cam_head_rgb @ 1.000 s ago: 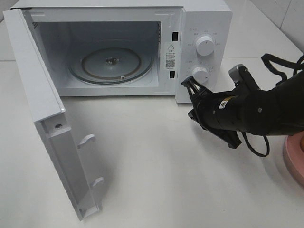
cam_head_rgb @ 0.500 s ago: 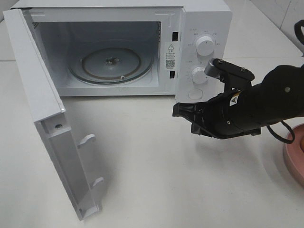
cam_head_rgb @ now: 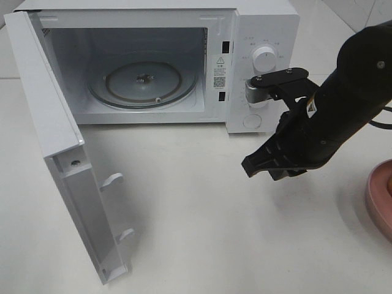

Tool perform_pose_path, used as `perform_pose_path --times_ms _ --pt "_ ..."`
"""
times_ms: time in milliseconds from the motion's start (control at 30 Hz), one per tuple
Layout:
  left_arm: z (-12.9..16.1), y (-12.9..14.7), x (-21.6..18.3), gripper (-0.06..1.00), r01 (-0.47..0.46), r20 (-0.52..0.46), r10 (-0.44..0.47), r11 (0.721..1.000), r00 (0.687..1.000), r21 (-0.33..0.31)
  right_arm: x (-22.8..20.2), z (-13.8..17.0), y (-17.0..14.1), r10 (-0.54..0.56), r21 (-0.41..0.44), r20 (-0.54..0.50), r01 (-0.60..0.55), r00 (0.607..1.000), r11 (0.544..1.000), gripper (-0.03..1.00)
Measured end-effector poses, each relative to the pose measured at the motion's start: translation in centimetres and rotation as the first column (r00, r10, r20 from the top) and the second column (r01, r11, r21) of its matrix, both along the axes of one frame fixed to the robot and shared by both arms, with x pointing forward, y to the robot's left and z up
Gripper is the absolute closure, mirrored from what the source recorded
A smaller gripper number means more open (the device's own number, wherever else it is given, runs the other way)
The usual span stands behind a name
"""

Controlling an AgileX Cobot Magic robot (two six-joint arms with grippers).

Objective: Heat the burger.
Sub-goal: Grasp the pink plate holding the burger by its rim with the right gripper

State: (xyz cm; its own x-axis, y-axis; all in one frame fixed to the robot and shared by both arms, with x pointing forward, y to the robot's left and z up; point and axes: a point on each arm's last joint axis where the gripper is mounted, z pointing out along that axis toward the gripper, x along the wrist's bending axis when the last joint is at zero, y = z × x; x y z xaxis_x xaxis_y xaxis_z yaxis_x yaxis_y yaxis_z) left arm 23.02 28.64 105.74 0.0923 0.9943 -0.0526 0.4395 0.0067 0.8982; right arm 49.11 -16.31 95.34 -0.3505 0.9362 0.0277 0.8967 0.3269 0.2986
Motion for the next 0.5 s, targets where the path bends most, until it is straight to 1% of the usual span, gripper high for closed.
perform_pose_path --times_ms 67,100,133,167,200,233,267,300,333,367,400,433,467,500 --pt "0.0 0.0 0.0 -0.04 0.0 0.0 0.0 1.0 1.0 0.0 0.0 0.0 -0.8 0.02 -0.045 -0.039 -0.022 0.999 0.999 0.78" --pt "0.0 0.0 0.0 -0.04 0.0 0.0 0.0 1.0 1.0 0.0 0.0 0.0 -0.8 0.02 -0.045 -0.039 -0.022 0.999 0.999 0.78" --pt "0.0 0.0 0.0 -0.04 0.0 0.0 0.0 1.0 1.0 0.0 0.0 -0.1 -1.5 0.017 -0.065 -0.068 -0.021 0.998 0.998 0.7" --pt "0.0 0.0 0.0 -0.04 0.0 0.0 0.0 1.0 1.0 0.0 -0.1 -0.1 -1.8 0.011 -0.075 -0.085 -0.018 0.996 0.997 0.66" --pt "0.0 0.0 0.0 -0.04 0.0 0.0 0.0 1.0 1.0 0.0 -0.1 -0.1 -1.8 0.011 -0.075 -0.085 -0.018 0.996 0.997 0.66" --pt "0.0 0.0 0.0 -0.04 0.0 0.0 0.0 1.0 1.0 0.0 -0.1 -0.1 -2.4 0.001 -0.092 -0.115 -0.012 0.993 0.996 0.56" --pt "0.0 0.0 0.0 -0.04 0.0 0.0 0.0 1.0 1.0 0.0 -0.1 -0.1 -2.8 -0.007 -0.097 -0.125 -0.006 0.992 0.995 0.52" --pt "0.0 0.0 0.0 -0.04 0.0 0.0 0.0 1.0 1.0 0.0 -0.1 -0.1 -2.8 -0.007 -0.097 -0.125 -0.006 0.992 0.995 0.52" --pt "0.0 0.0 0.0 -0.04 0.0 0.0 0.0 1.0 1.0 0.0 -0.1 0.0 -3.4 -0.009 -0.111 -0.14 -0.006 0.99 0.994 0.4" --pt "0.0 0.0 0.0 -0.04 0.0 0.0 0.0 1.0 1.0 0.0 -0.1 0.0 -3.4 -0.009 -0.111 -0.14 -0.006 0.99 0.994 0.4" --pt "0.0 0.0 0.0 -0.04 0.0 0.0 0.0 1.0 1.0 0.0 0.0 0.2 -4.0 -0.007 -0.131 -0.138 -0.012 0.99 0.991 0.28" --pt "0.0 0.0 0.0 -0.04 0.0 0.0 0.0 1.0 1.0 0.0 0.0 0.3 -4.4 -0.01 -0.142 -0.138 -0.009 0.99 0.99 0.23" --pt "0.0 0.0 0.0 -0.04 0.0 0.0 0.0 1.0 1.0 0.0 0.0 0.3 -4.4 -0.01 -0.142 -0.138 -0.009 0.99 0.99 0.23" --pt "0.0 0.0 0.0 -0.04 0.0 0.0 0.0 1.0 1.0 0.0 0.1 0.4 -5.2 -0.022 -0.162 -0.142 -0.002 0.99 0.987 0.14"
